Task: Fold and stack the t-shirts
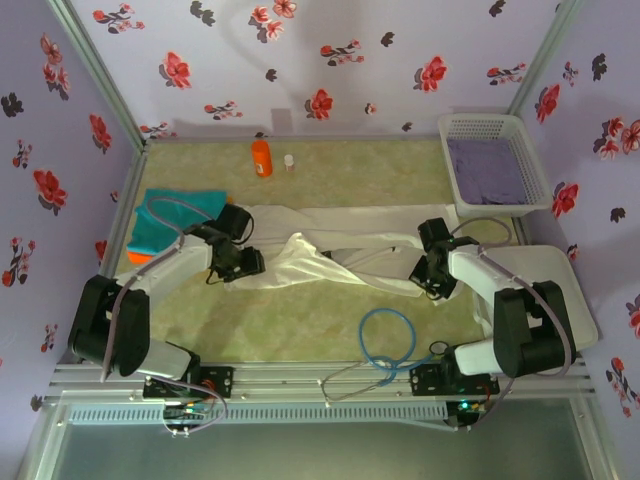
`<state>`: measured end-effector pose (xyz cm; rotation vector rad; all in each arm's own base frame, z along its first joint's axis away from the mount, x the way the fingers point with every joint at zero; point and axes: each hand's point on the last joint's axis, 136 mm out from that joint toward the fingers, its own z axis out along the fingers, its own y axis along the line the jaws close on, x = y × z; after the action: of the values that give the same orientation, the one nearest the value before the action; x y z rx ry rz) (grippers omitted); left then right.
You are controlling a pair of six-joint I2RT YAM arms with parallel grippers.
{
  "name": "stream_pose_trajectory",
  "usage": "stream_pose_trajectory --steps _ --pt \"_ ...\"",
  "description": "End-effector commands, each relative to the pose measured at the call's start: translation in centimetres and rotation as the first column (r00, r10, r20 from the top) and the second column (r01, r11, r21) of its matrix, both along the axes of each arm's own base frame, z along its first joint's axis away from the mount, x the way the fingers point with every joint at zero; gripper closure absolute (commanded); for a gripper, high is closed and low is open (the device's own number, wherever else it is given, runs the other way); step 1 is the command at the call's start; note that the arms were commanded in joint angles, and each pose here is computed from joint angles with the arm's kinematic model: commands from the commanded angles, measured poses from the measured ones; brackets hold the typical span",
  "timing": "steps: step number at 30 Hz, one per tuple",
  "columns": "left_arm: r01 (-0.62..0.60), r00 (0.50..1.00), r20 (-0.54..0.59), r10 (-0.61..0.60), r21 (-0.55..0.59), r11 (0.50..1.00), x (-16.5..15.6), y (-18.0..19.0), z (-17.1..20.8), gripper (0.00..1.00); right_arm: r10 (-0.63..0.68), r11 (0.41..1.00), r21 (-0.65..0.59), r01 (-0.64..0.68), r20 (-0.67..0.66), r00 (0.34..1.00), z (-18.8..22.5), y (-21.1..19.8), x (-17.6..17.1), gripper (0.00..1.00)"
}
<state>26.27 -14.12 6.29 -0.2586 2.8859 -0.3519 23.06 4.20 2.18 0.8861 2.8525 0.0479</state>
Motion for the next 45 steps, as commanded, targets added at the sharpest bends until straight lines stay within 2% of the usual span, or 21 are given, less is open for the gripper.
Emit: stream_pose_trajectory --steps 1,6,14,23,26,30,33,37,42,45 --pt "-0.069 0.995 0.060 0.078 -0.133 0.989 2.2 -1.3 0.5 0.51 0.007 1.000 -0.008 -0.007 0.006 1.000 0.2 -0.2 0.1 1.00" --pt "-0.150 0.984 0.068 0.162 -0.159 0.976 3.2 0.1 -0.4 0.53 0.009 1.000 -0.012 -0.009 0.002 1.000 0.2 -0.3 0.0 1.00" --pt "-0.166 0.984 0.039 0.176 -0.183 0.969 3.6 -0.1 -1.6 0.57 0.007 1.000 -0.013 -0.007 0.001 1.000 0.1 -0.3 0.0 1.00" --pt "-0.182 0.982 0.018 0.190 -0.214 0.960 3.7 -0.6 -2.6 0.67 0.007 1.000 -0.015 -0.007 -0.005 1.000 -0.1 -0.3 0.0 1.00" --pt "-0.186 0.981 0.010 0.193 -0.212 0.959 3.6 -0.6 -2.9 0.73 0.008 1.000 -0.017 -0.008 -0.007 1.000 -0.1 -0.3 -0.1 1.00" --pt "-0.186 0.981 0.012 0.193 -0.212 0.959 3.6 -0.5 -2.8 0.77 0.009 1.000 -0.019 -0.009 -0.008 1.000 -0.1 -0.4 -0.1 1.00" --pt "-0.185 0.981 0.021 0.194 -0.216 0.959 3.8 -0.5 -2.4 0.84 0.008 1.000 -0.020 -0.008 -0.008 1.000 -0.1 -0.4 -0.1 1.00" --pt "-0.175 0.982 0.035 0.187 -0.229 0.958 4.0 -0.6 -1.2 0.98 0.015 1.000 -0.018 -0.015 0.010 1.000 0.4 -0.4 0.2 1.00" --pt "-0.156 0.983 0.058 0.173 -0.226 0.962 4.2 -0.5 0.3 1.00 0.030 0.999 -0.024 -0.029 0.045 0.999 1.8 -0.7 0.9 0.89" --pt "-0.144 0.985 0.064 0.161 -0.220 0.965 4.3 -0.5 0.6 1.00 0.039 0.999 -0.014 -0.038 0.065 0.997 2.8 -0.7 1.2 0.67"
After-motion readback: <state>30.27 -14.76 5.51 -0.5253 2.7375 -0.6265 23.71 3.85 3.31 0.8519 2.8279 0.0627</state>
